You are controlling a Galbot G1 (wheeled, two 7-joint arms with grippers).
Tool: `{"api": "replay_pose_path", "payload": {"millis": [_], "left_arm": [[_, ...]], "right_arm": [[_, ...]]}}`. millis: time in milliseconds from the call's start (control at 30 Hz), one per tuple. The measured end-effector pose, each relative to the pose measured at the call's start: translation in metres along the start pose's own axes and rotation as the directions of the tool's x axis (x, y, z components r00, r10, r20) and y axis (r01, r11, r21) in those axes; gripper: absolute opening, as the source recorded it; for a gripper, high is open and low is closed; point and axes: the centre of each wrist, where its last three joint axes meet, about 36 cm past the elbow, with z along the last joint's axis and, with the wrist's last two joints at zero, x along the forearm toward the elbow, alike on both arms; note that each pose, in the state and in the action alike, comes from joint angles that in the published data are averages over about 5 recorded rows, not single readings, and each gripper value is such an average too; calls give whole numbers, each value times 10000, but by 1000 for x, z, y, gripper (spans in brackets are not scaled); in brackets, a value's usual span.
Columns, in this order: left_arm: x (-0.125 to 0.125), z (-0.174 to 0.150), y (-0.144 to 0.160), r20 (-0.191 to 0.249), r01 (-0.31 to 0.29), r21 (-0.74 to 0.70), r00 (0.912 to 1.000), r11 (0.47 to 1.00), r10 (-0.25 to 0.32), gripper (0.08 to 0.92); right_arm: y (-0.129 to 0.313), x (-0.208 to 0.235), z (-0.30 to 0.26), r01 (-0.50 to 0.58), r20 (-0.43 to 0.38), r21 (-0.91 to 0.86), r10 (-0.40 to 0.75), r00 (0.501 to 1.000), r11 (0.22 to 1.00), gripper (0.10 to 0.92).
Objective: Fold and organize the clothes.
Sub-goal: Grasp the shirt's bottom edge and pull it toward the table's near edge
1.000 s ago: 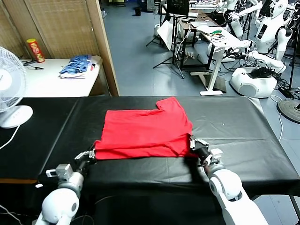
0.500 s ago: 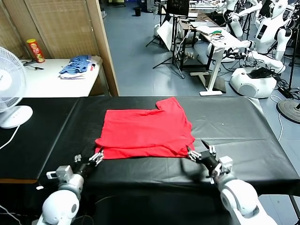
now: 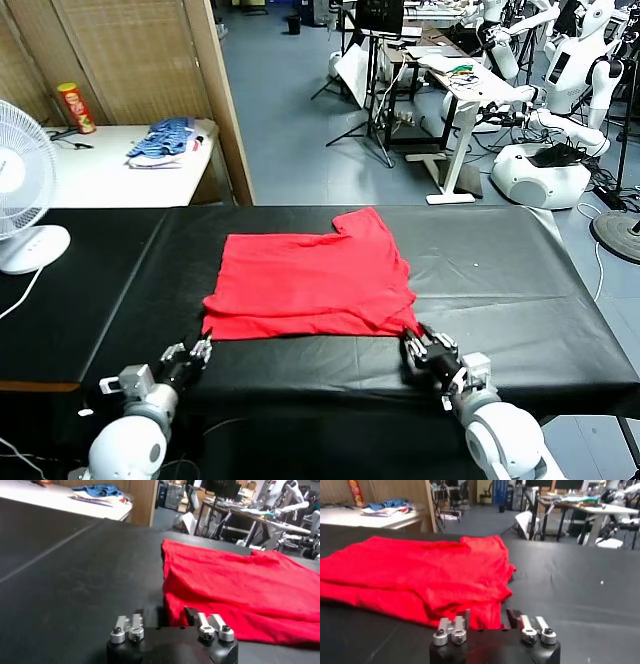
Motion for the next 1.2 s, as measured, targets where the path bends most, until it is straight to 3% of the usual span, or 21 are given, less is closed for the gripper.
{"api": "replay_pose_path", "payload": {"millis": [300, 567, 667, 767, 1000, 1100, 1200], "left_arm": [[18, -5, -3, 100, 177, -937, 9998, 9954, -168, 125], [52, -9, -3, -160, 279, -1866, 9994, 9820, -314, 125], [61, -10, -1, -348, 264, -1975, 9988, 9800, -339, 131], [68, -11, 0, -478, 273, -2023, 9981, 9790, -377, 197], [89, -15, -4, -659, 445, -1955, 9961, 9797, -584, 604], [99, -24, -11, -489, 394, -1655, 9976, 9854, -481, 739], [101, -37, -18, -228, 193, -1309, 9995, 9912, -225, 790]], "right_arm": [[10, 41, -2, -507, -781, -178, 491, 9957, 9986, 122], [25, 72, -3, -459, -943, -351, 424, 9946, 9983, 125], [27, 80, -4, -270, -959, -294, 241, 9951, 9992, 193], [27, 89, -8, -168, -891, -227, 147, 9959, 9996, 340], [19, 105, -36, -138, -161, -292, 133, 9998, 9995, 719], [13, 99, -50, -253, 419, -231, 262, 9988, 9994, 786], [2, 76, -62, -273, 974, -97, 282, 9949, 9996, 796]]}}
